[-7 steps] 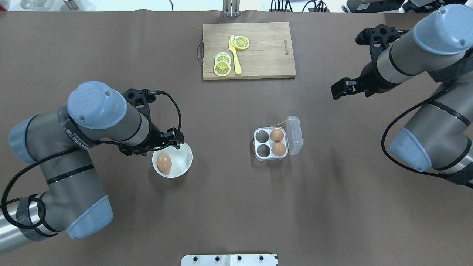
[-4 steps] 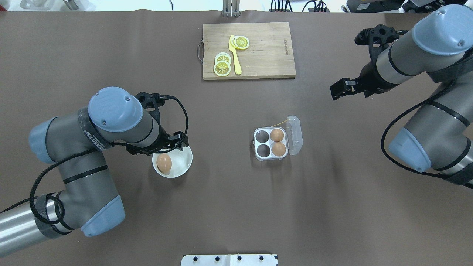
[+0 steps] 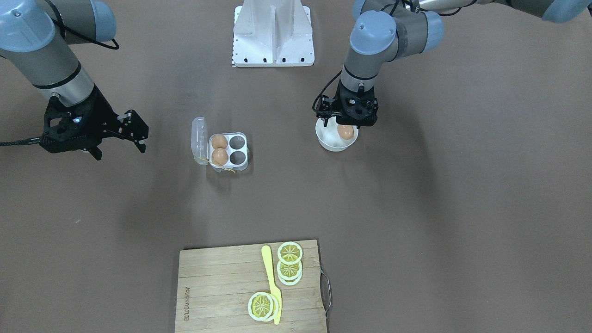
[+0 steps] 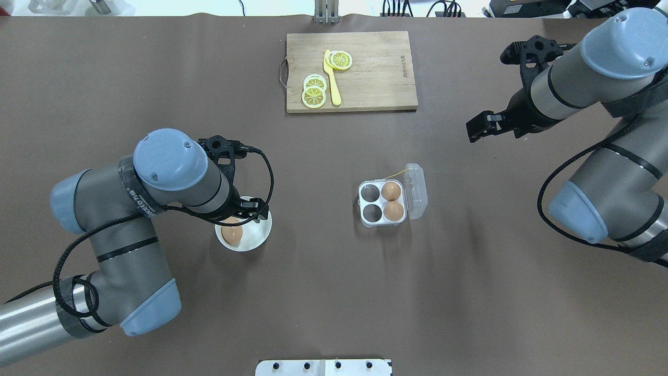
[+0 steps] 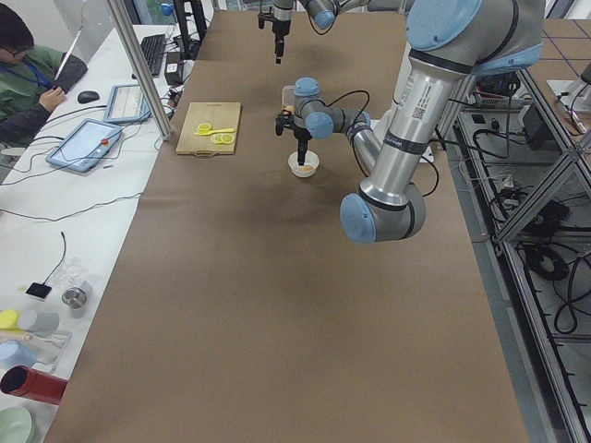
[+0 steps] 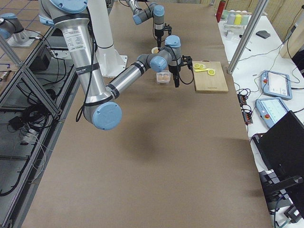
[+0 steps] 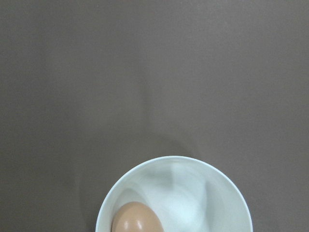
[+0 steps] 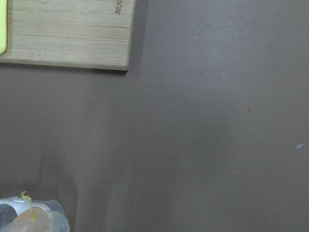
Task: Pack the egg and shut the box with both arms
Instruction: 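Lower the left gripper into the bowl and grasp the brown egg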
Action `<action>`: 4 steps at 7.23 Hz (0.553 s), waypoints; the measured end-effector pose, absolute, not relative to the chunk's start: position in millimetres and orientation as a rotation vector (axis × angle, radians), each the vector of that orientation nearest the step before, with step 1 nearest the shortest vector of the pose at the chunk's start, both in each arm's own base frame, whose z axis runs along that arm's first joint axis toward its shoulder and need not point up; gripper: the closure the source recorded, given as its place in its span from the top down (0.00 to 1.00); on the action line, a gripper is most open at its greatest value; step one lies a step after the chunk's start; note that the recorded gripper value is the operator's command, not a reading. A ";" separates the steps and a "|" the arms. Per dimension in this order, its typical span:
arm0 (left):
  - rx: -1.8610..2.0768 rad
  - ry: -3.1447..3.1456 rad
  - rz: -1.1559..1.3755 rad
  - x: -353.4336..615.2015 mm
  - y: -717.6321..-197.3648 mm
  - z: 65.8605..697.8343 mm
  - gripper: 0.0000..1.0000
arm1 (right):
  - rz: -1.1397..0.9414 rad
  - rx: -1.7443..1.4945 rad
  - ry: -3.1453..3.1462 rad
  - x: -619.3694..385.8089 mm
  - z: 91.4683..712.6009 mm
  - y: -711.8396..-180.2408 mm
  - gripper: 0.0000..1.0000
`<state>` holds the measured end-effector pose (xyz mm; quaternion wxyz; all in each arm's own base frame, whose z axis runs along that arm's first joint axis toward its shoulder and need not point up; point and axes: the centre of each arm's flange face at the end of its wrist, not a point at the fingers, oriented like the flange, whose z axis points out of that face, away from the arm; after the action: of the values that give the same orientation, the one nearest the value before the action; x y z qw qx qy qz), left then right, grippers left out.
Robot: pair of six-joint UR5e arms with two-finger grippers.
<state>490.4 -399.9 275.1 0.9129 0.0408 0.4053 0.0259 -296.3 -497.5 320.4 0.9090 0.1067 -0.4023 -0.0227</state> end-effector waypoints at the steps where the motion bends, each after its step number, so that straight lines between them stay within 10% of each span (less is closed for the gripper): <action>1: 0.082 0.832 0.059 492.5 -399.5 277.1 0.94 | -0.049 0.219 -0.830 -297.4 320.6 -497.0 1.00; 4: 0.075 0.842 0.071 505.6 -393.0 281.7 0.94 | -0.051 0.217 -0.829 -299.3 321.2 -496.3 1.00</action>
<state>505.6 -393.0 281.7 0.9114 0.0365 0.4085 0.0343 -299.3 -496.3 321.2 0.9093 0.1054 -0.4018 -0.0248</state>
